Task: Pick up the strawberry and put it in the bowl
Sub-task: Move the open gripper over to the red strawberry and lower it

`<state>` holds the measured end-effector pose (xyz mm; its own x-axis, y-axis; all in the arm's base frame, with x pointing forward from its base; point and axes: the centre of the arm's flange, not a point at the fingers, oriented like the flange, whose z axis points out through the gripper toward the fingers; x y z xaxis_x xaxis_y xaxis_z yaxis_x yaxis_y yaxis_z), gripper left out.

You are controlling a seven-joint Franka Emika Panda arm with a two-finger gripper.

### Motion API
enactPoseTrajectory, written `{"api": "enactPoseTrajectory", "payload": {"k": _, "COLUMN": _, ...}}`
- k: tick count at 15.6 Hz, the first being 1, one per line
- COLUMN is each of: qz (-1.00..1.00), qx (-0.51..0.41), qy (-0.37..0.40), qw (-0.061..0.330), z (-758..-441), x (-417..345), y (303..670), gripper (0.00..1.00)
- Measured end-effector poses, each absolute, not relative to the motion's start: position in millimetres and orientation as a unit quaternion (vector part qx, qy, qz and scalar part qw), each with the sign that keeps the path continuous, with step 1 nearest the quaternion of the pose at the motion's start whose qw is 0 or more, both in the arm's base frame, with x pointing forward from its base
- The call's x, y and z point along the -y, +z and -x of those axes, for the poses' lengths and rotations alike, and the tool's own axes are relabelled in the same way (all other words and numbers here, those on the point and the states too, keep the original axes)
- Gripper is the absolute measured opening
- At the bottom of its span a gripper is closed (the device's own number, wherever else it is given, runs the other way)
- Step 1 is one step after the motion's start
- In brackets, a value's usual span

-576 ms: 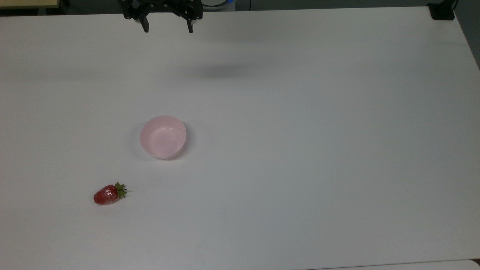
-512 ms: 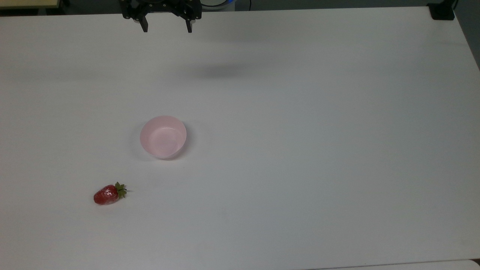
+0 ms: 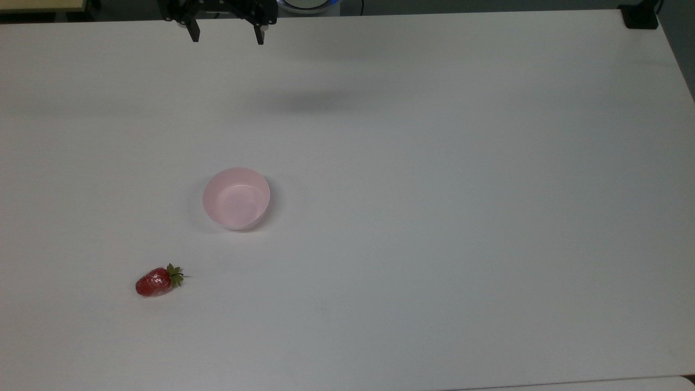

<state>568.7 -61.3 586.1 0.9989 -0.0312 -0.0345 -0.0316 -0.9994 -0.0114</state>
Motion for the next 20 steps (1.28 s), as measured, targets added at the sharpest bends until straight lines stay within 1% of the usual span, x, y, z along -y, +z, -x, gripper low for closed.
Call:
{"api": "enactPoseTrajectory", "payload": {"k": 5, "qz": 1.0, "qx": -0.017, "qy": 0.018, "qw": 0.006, "z": -569.0, "x": 62.4, "y": 585.6, "gripper": 1.0}}
{"api": "enactPoseTrajectory", "payload": {"k": 7, "qz": 1.0, "qx": -0.015, "qy": 0.018, "qw": 0.005, "z": -574.7, "x": 60.6, "y": 581.8, "gripper": 1.0}}
{"api": "enactPoseTrajectory", "payload": {"k": 8, "qz": 1.0, "qx": -0.015, "qy": 0.015, "qw": 0.003, "z": -583.2, "x": 59.6, "y": 580.3, "gripper": 1.0}}
{"api": "enactPoseTrajectory", "payload": {"k": 10, "qz": 1.0, "qx": -0.025, "qy": 0.006, "qw": -0.005, "z": -610.0, "x": 61.8, "y": 569.9, "gripper": 1.0}}
{"api": "enactPoseTrajectory", "payload": {"k": 12, "qz": 0.998, "qx": -0.05, "qy": -0.041, "qw": -0.017, "z": -649.0, "x": 81.3, "y": 550.1, "gripper": 1.0}}
{"api": "enactPoseTrajectory", "payload": {"k": 13, "qz": 0.996, "qx": -0.059, "qy": -0.059, "qw": -0.022, "z": -661.7, "x": 91.3, "y": 540.4, "gripper": 1.0}}
{"api": "enactPoseTrajectory", "payload": {"k": 16, "qz": 0.991, "qx": -0.071, "qy": -0.106, "qw": -0.032, "z": -691.2, "x": 110.6, "y": 509.8, "gripper": 1.0}}
{"api": "enactPoseTrajectory", "payload": {"k": 20, "qz": 0.983, "qx": -0.079, "qy": -0.16, "qw": -0.046, "z": -721.9, "x": 128.5, "y": 471.2, "gripper": 1.0}}
